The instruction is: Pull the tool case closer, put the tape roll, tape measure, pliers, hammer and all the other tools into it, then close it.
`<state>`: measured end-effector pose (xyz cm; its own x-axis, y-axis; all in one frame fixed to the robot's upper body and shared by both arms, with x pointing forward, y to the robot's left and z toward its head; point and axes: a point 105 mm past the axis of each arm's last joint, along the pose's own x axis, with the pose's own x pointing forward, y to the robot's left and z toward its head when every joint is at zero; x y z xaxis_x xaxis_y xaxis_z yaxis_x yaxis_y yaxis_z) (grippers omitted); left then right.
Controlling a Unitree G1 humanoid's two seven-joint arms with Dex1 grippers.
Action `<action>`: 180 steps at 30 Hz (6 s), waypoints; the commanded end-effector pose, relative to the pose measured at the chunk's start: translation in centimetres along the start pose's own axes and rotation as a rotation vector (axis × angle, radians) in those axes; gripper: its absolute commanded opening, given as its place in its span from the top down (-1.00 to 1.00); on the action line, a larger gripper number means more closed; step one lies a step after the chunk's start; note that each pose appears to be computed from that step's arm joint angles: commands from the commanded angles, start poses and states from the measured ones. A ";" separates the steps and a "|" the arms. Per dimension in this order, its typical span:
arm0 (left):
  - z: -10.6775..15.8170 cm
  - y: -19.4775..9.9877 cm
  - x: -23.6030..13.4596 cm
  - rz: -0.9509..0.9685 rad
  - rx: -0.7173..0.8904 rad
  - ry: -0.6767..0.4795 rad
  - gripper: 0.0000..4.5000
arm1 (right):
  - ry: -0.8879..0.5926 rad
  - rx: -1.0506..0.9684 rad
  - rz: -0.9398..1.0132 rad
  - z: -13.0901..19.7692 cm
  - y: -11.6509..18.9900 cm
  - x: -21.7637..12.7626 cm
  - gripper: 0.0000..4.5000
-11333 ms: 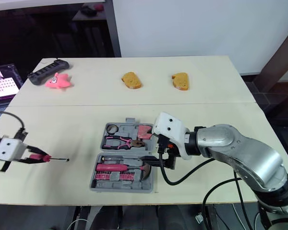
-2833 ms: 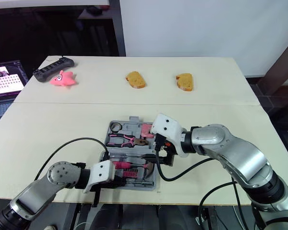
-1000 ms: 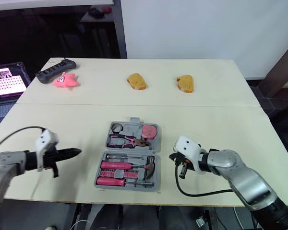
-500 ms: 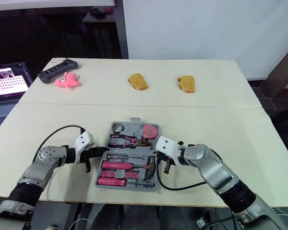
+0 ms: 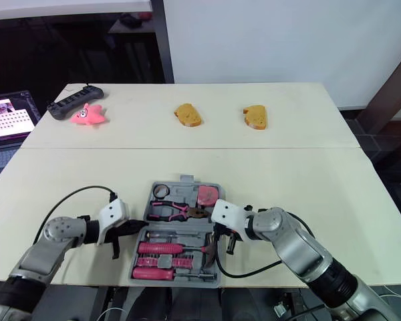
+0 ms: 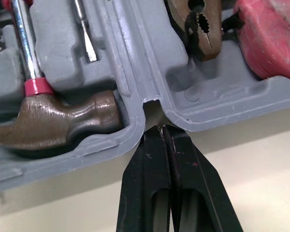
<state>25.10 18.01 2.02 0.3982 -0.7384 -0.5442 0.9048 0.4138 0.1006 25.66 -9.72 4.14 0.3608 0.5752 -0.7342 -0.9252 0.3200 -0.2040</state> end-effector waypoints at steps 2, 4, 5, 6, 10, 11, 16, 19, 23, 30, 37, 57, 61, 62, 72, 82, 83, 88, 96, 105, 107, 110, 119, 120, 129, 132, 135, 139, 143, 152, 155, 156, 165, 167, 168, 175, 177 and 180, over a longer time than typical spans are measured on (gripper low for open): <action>-1.9 -2.9 0.6 -0.088 -0.071 0.047 1.00 | -0.079 -0.041 0.049 2.1 1.7 0.0 0.96; -2.1 -2.8 0.6 -0.078 -0.075 0.054 1.00 | -0.079 -0.037 0.047 2.1 1.7 0.2 0.96; -2.2 -2.7 0.6 -0.066 -0.076 0.053 1.00 | -0.080 -0.036 0.046 2.1 1.6 0.2 0.96; -2.2 -2.5 0.6 -0.058 -0.078 0.051 1.00 | -0.081 -0.035 0.045 2.1 1.6 0.3 0.96; -1.5 -1.2 1.2 -0.020 -0.061 0.027 1.00 | -0.086 -0.033 0.020 2.3 0.8 0.3 0.96; -1.2 -0.9 1.4 -0.017 -0.055 0.020 1.00 | -0.088 -0.029 0.015 2.4 0.6 0.3 0.96; -0.4 -0.1 2.3 -0.021 -0.024 0.013 1.00 | -0.081 -0.029 0.001 2.2 0.1 0.2 0.96; -0.2 -0.5 2.6 -0.038 -0.028 0.001 1.00 | -0.076 -0.031 -0.009 2.1 0.0 0.1 0.96; -0.5 -0.8 2.7 -0.043 -0.029 0.008 1.00 | -0.074 -0.026 -0.015 2.1 -0.1 0.1 0.96; -0.5 -0.5 2.8 -0.029 -0.026 0.008 1.00 | -0.072 -0.032 -0.037 2.1 -0.8 0.4 0.96; 0.0 0.0 3.3 -0.022 -0.017 -0.002 1.00 | -0.061 -0.034 -0.039 2.0 -1.2 0.6 0.96; -0.1 -1.7 3.6 -0.080 -0.026 0.004 1.00 | -0.018 0.008 0.026 0.9 1.0 0.1 0.96; -0.3 -1.7 3.5 -0.072 -0.031 0.014 1.00 | -0.011 0.000 -0.011 0.7 0.0 0.2 0.96; -0.3 -1.6 3.5 -0.068 -0.034 0.014 1.00 | -0.015 0.000 -0.016 0.8 -0.1 0.2 0.96; -0.8 -1.5 2.9 -0.050 -0.046 0.027 1.00 | -0.032 -0.008 -0.029 1.2 -0.6 0.4 0.96; -0.7 0.1 0.2 0.044 -0.076 0.035 1.00 | -0.036 0.030 -0.034 0.8 -0.8 -0.8 0.96; -0.4 0.4 -0.4 0.059 -0.076 0.032 1.00 | -0.037 0.034 -0.035 0.7 -0.8 -1.1 0.96; 0.8 1.6 -4.5 0.096 -0.034 0.037 1.00 | -0.029 0.057 -0.059 -0.4 -1.2 -3.5 0.96; 4.6 -0.8 -7.1 -0.046 0.012 -0.188 1.00 | -0.132 0.142 -0.131 0.6 -3.2 -6.3 0.96; 3.9 -5.0 -3.6 -0.262 -0.004 -0.307 1.00 | -0.213 0.293 -0.123 2.0 -3.8 -6.2 0.96; 3.4 -5.3 -2.8 -0.283 0.014 -0.283 1.00 | -0.218 0.324 -0.126 2.2 -4.0 -6.3 0.96; 2.1 -5.3 -2.1 -0.293 0.029 -0.240 1.00 | -0.221 0.365 -0.133 2.6 -4.4 -6.3 0.96; -0.7 -5.1 0.1 -0.254 0.036 -0.134 1.00 | -0.218 0.499 -0.201 2.4 -6.3 -6.7 0.40; -0.6 -5.1 0.2 -0.257 0.035 -0.137 1.00 | -0.227 0.535 -0.188 2.5 -6.3 -6.7 0.20; -2.1 -5.7 0.0 -0.309 0.094 -0.065 1.00 | -0.210 0.860 -0.110 2.0 -8.5 -3.3 -0.96; -2.1 -5.6 0.1 -0.306 0.102 -0.068 1.00 | -0.191 0.926 -0.102 1.5 -8.9 -2.3 -0.96; -2.1 -5.3 0.0 -0.300 0.110 -0.058 1.00 | -0.190 1.001 -0.048 1.6 -8.4 -0.8 -0.96; -2.6 -5.3 -0.1 -0.305 0.130 -0.034 1.00 | -0.260 1.093 0.035 3.0 -8.0 0.3 -0.96; -2.7 -5.4 -0.1 -0.305 0.133 -0.032 1.00 | -0.343 1.178 0.094 4.1 -7.9 0.6 -0.96; -3.2 -5.1 -0.2 -0.309 0.142 -0.014 1.00 | -0.426 1.265 0.160 5.1 -7.6 1.1 -0.96; -3.4 -5.1 -0.3 -0.314 0.147 -0.005 1.00 | -0.458 1.262 0.176 5.3 -7.7 0.7 -0.96; -3.4 -5.0 -0.3 -0.313 0.150 -0.004 1.00 | -0.482 1.259 0.187 5.6 -7.8 0.4 -0.96; -3.5 -4.9 -0.3 -0.312 0.157 0.003 1.00 | -0.605 1.018 0.239 7.5 -6.9 -2.0 -0.96; -3.3 -4.8 -0.2 -0.304 0.156 -0.001 1.00 | -0.611 0.940 0.252 8.0 -6.4 -2.5 -0.96; -3.2 -4.8 -0.2 -0.300 0.156 -0.004 1.00 | -0.605 0.912 0.255 8.0 -6.2 -2.6 -0.96; -0.6 -3.6 -0.5 -0.234 0.111 -0.070 1.00 | -0.628 0.807 0.287 8.6 -5.5 -3.1 -0.96; 0.4 -3.4 -0.9 -0.212 0.087 -0.095 1.00 | -0.644 0.800 0.294 8.8 -5.4 -3.3 -0.96; 1.9 -3.0 -1.8 -0.174 0.026 -0.125 1.00 | -0.652 0.792 0.298 8.8 -5.4 -3.5 -0.96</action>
<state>21.02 16.20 2.89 0.1798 -0.8713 -0.4567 0.9810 0.1933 0.0174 31.04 -7.77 11.78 0.3871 0.8954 -0.2200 -0.6676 0.4367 0.6030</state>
